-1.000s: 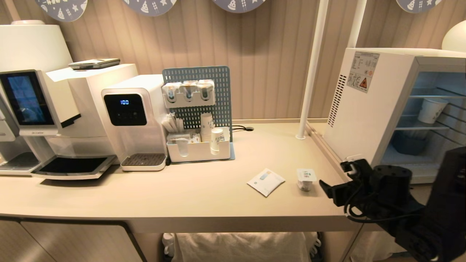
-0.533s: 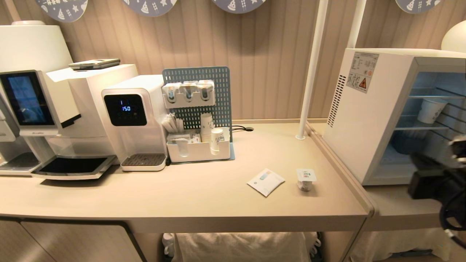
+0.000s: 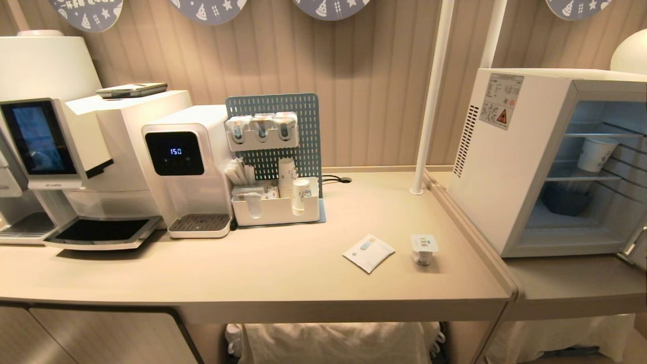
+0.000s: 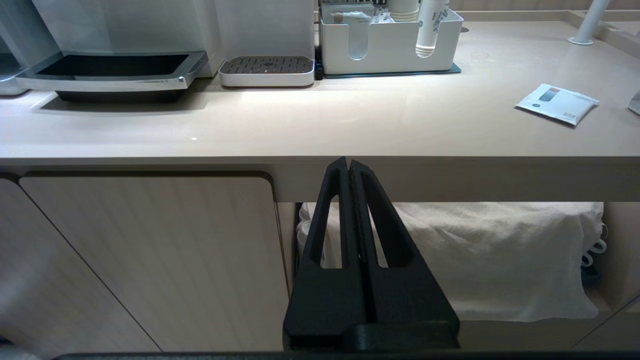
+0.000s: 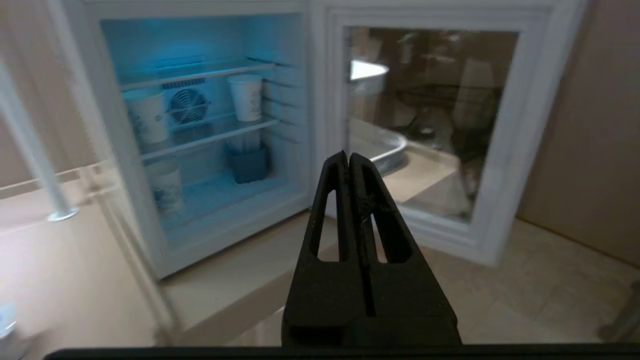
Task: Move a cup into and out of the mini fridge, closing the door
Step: Close the freezer door
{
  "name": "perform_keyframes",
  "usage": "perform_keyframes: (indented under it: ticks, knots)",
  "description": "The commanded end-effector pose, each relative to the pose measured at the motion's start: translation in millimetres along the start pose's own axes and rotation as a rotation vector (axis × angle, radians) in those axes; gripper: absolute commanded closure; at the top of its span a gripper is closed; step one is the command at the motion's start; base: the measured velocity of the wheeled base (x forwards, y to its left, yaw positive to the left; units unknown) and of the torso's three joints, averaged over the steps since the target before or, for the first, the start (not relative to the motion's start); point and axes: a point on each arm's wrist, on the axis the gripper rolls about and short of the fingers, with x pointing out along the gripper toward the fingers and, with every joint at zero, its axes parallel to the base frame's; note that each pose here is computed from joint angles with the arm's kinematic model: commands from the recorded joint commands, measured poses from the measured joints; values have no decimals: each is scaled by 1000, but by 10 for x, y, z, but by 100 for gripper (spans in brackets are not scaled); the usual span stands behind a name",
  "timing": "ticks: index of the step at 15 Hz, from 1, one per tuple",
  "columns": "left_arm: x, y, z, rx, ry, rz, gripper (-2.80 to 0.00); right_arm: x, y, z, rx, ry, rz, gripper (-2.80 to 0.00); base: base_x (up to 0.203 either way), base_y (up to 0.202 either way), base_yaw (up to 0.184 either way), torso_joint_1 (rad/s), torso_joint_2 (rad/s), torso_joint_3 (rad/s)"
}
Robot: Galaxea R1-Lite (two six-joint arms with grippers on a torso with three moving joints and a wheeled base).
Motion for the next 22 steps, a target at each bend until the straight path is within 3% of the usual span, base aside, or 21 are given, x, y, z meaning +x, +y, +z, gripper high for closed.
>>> perform_keyframes:
  ticks: [1,2,3,5,7,9,14,16,17,20,22]
  knots:
    - [1,0,0,-1,1,1,0,-235,-187,-101,66,-5,40,0,0,0,0,0,0,0]
    - [1,0,0,-1,1,1,0,-215,-174,-173,78,63,121,0,0,0,0,0,0,0]
    - [1,0,0,-1,1,1,0,-205,-152,-259,113,117,142,0,0,0,0,0,0,0]
    - [1,0,0,-1,1,1,0,-180,-55,-541,177,182,95,0,0,0,0,0,0,0]
    - [1,0,0,-1,1,1,0,-168,-8,-666,188,185,80,0,0,0,0,0,0,0]
    - [1,0,0,-1,1,1,0,-169,-70,-494,198,139,7,0,0,0,0,0,0,0]
    - [1,0,0,-1,1,1,0,-192,-88,-497,177,149,-122,0,0,0,0,0,0,0]
    - [1,0,0,-1,1,1,0,-285,-104,-731,168,163,-107,0,0,0,0,0,0,0]
    - [1,0,0,-1,1,1,0,-337,-117,-814,191,146,-51,0,0,0,0,0,0,0]
    - [1,0,0,-1,1,1,0,-468,-28,-1145,253,74,403,0,0,0,0,0,0,0]
    - [1,0,0,-1,1,1,0,-482,54,-1261,247,91,623,0,0,0,0,0,0,0]
